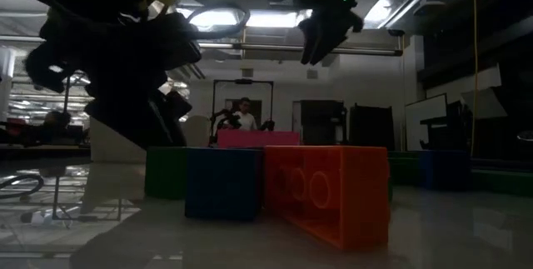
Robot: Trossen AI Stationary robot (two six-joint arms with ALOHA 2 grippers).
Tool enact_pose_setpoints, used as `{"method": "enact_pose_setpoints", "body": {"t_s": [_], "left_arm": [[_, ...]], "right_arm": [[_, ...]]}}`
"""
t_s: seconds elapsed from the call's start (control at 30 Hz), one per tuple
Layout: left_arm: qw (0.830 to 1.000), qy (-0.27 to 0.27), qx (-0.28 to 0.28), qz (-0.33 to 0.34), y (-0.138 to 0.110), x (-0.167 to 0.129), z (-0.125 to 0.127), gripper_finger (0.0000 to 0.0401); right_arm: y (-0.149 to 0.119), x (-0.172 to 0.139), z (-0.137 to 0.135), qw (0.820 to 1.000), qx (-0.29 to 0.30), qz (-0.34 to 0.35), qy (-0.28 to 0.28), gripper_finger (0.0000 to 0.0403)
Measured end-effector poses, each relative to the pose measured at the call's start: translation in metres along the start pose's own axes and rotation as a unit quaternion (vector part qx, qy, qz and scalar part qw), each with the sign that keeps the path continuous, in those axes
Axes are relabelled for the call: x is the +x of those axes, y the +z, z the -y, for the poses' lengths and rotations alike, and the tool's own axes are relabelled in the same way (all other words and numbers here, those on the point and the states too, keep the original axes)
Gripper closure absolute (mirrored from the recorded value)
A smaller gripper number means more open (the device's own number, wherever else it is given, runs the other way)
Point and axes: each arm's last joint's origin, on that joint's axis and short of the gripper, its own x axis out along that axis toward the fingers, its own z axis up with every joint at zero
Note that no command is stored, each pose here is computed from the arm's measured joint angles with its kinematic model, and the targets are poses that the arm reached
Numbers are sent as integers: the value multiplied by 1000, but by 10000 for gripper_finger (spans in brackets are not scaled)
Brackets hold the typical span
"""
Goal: Sort blocks by size
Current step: Put the small blue game piece into the red bin
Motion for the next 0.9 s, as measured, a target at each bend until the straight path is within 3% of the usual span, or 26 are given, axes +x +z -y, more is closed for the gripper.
{"method": "enact_pose_setpoints", "body": {"t_s": [0.23,0.53,0.7,0.9], "left_arm": [[1000,21,-9,14,9,-1,-19,287],[991,73,62,99,56,-27,-58,284],[976,157,99,117,76,-42,-104,282],[946,292,58,128,78,-68,-179,280]], "right_arm": [[-15,-32,-16,1000,-2,15,-14,194],[-65,-18,-63,999,29,36,-11,194],[-93,2,-90,996,50,79,8,194],[-110,35,-120,983,81,142,87,194]]}}
